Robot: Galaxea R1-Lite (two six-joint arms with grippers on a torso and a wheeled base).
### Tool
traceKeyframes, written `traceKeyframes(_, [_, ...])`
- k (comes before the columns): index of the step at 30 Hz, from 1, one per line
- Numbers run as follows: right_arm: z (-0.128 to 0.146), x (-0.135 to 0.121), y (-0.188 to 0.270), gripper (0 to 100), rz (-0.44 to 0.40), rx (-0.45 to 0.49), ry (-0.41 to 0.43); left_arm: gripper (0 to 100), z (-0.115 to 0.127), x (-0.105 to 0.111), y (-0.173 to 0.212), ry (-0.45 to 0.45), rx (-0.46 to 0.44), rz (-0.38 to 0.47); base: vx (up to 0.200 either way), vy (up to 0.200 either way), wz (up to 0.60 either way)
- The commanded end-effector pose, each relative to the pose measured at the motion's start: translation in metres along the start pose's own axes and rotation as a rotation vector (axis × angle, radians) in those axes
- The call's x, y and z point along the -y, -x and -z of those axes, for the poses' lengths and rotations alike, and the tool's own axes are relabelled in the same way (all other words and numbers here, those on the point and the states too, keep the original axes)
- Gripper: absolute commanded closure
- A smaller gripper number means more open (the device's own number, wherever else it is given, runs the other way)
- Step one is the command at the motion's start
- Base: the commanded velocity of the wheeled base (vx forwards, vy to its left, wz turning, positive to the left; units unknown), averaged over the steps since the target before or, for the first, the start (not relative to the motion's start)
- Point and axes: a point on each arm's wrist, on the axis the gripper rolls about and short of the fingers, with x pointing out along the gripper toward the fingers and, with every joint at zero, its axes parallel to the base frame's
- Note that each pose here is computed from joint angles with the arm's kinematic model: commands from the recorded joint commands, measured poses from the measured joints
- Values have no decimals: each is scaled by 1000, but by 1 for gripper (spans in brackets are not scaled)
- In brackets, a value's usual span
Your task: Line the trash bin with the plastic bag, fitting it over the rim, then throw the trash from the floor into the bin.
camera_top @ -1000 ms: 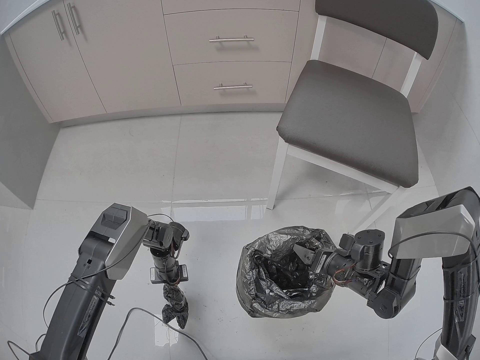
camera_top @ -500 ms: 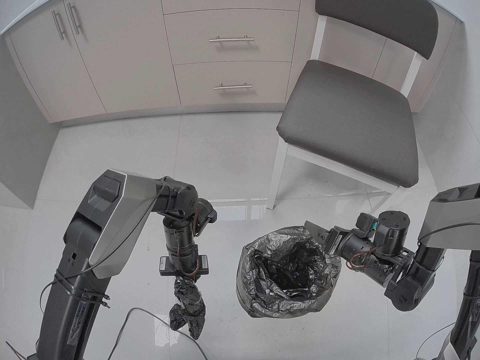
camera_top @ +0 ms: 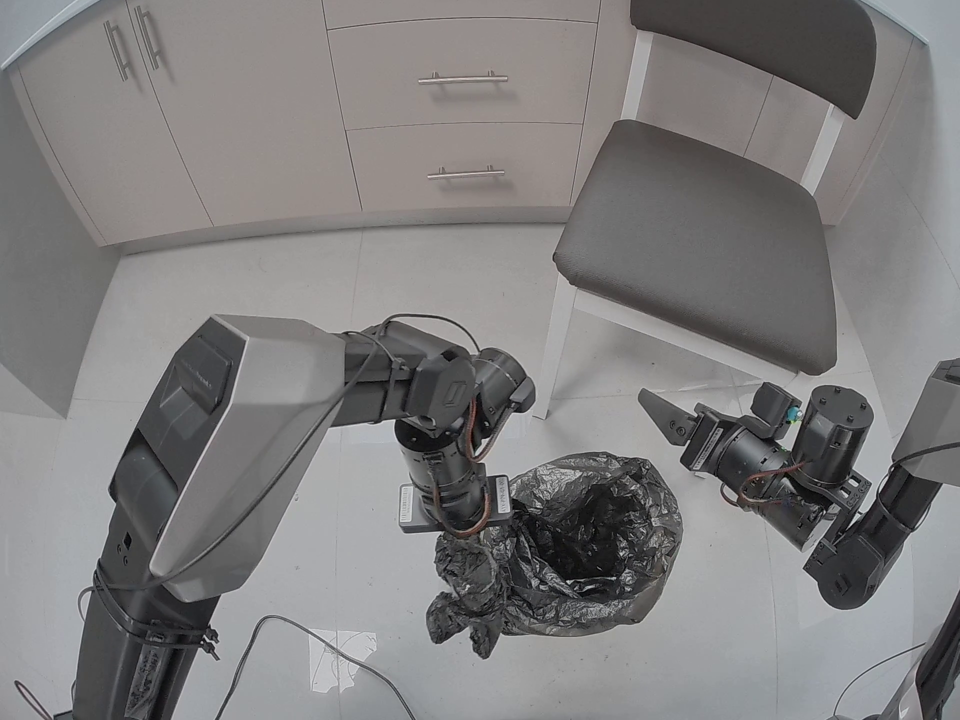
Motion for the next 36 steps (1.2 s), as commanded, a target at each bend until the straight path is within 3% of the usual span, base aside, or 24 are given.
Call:
traceKeyframes(1, [-12, -4, 5, 0, -18, 53, 3, 100, 6, 23, -4, -66, 112, 9, 0, 0, 0])
traceKeyframes(13, [-14, -4, 5, 0, -17, 58, 4, 100, 12, 54, 1, -256, 265, 78, 0, 0, 0])
traceKeyframes(19, [-16, -5, 6, 0, -21, 65, 4, 100, 17, 63, 4, -294, 308, 88, 0, 0, 0])
traceKeyframes(23, [-16, -5, 7, 0, -23, 66, 4, 100, 17, 70, 2, -378, 349, 97, 0, 0, 0])
traceKeyframes(24, [-16, -6, 7, 0, -24, 65, 4, 100, 18, 77, 1, -411, 394, 109, 0, 0, 0])
traceKeyframes(36, [-16, -7, 7, 0, -28, 65, 2, 100, 22, 83, -8, -461, 400, 102, 0, 0, 0])
